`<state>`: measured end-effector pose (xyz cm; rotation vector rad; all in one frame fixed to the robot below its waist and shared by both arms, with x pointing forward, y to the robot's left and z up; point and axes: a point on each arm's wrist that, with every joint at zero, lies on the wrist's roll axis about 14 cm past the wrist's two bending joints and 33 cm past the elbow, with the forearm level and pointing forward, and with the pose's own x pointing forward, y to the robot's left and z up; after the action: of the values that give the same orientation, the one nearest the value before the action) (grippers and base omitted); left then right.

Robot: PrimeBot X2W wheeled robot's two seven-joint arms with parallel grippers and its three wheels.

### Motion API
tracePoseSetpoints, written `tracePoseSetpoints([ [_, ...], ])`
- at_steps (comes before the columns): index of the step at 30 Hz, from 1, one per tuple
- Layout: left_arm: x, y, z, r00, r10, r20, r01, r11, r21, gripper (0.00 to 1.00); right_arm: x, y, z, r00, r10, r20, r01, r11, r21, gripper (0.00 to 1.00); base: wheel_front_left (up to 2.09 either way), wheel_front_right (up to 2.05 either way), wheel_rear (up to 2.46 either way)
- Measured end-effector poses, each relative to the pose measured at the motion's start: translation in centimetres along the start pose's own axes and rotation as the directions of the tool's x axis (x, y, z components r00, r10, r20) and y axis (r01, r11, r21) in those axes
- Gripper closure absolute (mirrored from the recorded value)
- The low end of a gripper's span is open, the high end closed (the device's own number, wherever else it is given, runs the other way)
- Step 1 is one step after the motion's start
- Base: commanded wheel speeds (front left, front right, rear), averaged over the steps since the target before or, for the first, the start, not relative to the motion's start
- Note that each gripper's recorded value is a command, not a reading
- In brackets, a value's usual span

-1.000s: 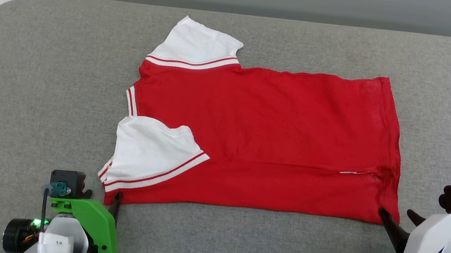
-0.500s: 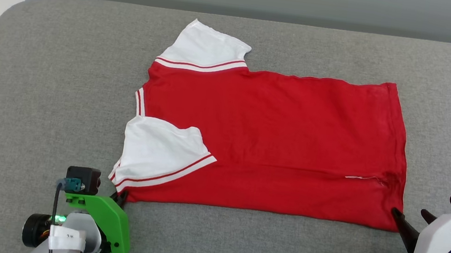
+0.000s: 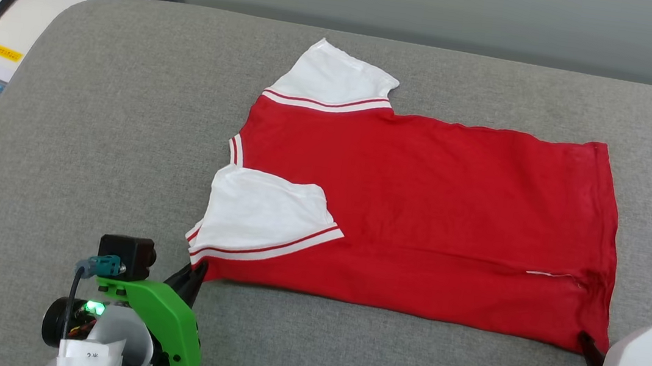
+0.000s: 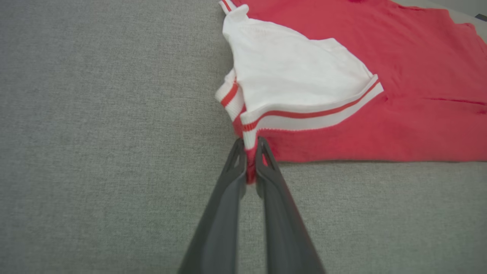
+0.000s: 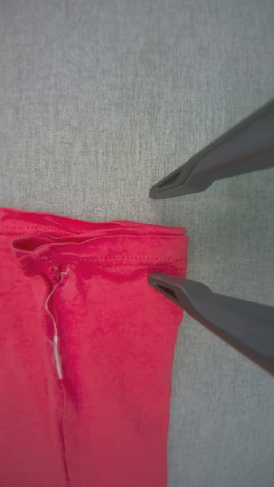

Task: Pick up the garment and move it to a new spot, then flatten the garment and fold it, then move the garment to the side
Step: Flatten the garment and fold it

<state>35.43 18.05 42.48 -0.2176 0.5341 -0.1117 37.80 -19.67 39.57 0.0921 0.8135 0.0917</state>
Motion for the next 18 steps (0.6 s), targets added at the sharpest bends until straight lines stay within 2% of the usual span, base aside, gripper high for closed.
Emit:
tracePoseSetpoints([
  [6, 0.0, -0.1, -0.3, 1.000, 0.002, -0.020, -0.002, 1.000, -0.002, 1.00, 1.4, 0.2, -0.7, 0.999, -0.002, -0.044, 0.002, 1.000, 0.014, 0.00, 0.00, 0.00, 0.00],
  [7, 0.0, -0.1, -0.4, 1.000, 0.002, -0.024, -0.002, 1.000, -0.002, 1.00, 1.6, 0.2, -0.8, 0.999, -0.002, -0.050, 0.002, 1.000, 0.014, 0.22, 0.00, 0.00, 0.00],
  [8, 0.0, -0.1, -0.5, 1.000, 0.004, -0.029, -0.004, 1.000, -0.003, 1.00, 1.8, 0.2, -0.9, 0.998, -0.002, -0.060, 0.003, 1.000, 0.011, 0.57, 0.00, 0.00, 0.00],
  [9, 0.1, -0.1, -0.6, 0.999, 0.004, -0.035, -0.004, 1.000, -0.003, 1.00, 2.0, 0.3, -1.1, 0.998, -0.002, -0.068, 0.003, 1.000, 0.011, 0.84, 0.00, 0.00, 0.00],
  [10, 0.1, 0.0, -0.7, 0.999, 0.005, -0.038, -0.005, 1.000, -0.004, 1.00, 2.1, 0.3, -1.1, 0.997, -0.001, -0.072, 0.002, 1.000, 0.012, 1.00, 0.00, 0.00, 0.00],
  [18, 0.0, 0.2, -1.2, 0.998, 0.012, -0.054, -0.012, 1.000, 0.005, 1.00, 1.8, -0.1, -0.8, 0.998, -0.009, -0.061, 0.011, 1.000, 0.025, 1.00, 0.00, 0.00, 0.00],
])
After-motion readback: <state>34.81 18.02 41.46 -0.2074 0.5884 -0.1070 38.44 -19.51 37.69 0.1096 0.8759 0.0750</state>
